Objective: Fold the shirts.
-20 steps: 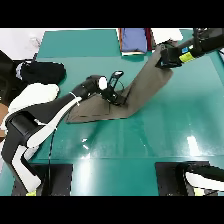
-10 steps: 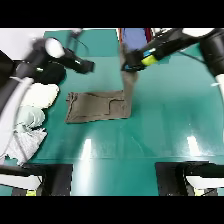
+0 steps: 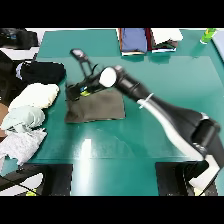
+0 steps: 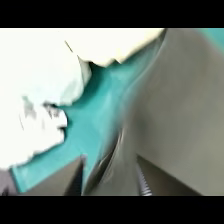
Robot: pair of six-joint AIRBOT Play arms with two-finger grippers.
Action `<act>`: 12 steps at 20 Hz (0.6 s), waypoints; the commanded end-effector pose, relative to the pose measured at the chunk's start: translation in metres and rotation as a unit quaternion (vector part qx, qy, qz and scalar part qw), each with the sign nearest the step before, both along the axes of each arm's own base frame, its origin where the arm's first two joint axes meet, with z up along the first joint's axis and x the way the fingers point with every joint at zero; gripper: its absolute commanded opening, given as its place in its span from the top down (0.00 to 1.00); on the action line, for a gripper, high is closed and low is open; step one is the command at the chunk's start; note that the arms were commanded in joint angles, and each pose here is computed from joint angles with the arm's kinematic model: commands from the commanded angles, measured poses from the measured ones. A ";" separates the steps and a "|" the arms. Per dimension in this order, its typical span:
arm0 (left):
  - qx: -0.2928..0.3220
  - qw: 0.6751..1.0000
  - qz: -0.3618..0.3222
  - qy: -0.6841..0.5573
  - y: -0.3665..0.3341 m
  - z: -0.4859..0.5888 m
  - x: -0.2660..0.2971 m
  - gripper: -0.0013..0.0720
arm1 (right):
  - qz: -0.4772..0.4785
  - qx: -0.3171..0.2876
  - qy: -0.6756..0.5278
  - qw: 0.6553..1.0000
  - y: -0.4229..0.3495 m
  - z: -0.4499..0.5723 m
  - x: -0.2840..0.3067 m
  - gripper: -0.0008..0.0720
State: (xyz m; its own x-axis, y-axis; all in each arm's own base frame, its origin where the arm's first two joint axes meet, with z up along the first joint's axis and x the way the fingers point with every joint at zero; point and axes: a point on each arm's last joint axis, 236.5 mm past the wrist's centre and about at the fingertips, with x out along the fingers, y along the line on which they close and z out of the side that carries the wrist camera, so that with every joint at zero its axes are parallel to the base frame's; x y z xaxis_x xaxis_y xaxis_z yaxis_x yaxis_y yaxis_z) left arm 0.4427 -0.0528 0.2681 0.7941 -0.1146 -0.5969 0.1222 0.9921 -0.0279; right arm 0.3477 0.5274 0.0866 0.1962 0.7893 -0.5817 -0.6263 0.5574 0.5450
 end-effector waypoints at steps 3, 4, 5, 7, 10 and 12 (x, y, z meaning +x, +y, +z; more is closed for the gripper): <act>0.012 1.000 0.009 0.026 0.012 -0.002 -0.019 0.95 | -0.005 -0.043 -0.001 0.999 -0.022 -0.023 0.017 0.44; 0.018 0.999 0.000 0.029 0.010 -0.004 -0.021 0.95 | -0.013 -0.084 -0.013 0.996 -0.056 -0.024 0.030 0.50; 0.018 0.999 -0.002 0.032 0.010 -0.005 -0.022 0.95 | -0.030 -0.128 -0.013 0.991 -0.094 -0.027 0.040 0.50; 0.013 0.999 -0.006 0.034 0.007 -0.005 -0.023 0.95 | -0.067 -0.219 0.018 0.973 -0.180 -0.043 0.045 0.50; 0.001 0.999 -0.022 0.029 -0.003 -0.003 -0.022 0.95 | -0.113 -0.273 0.104 0.950 -0.273 -0.074 0.032 0.11; -0.010 0.999 -0.031 0.020 -0.009 0.001 -0.020 0.95 | -0.142 -0.240 0.176 0.944 -0.291 -0.094 0.023 0.11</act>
State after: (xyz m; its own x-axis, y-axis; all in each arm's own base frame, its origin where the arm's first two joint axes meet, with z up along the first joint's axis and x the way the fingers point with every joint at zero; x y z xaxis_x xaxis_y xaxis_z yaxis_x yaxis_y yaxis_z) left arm 0.4216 -0.0528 0.2656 0.7566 -0.1348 -0.6398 0.1526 0.9879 -0.0277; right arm 0.3915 0.2911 0.0166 0.1949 0.3949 -0.8978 -0.3945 0.8696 0.2969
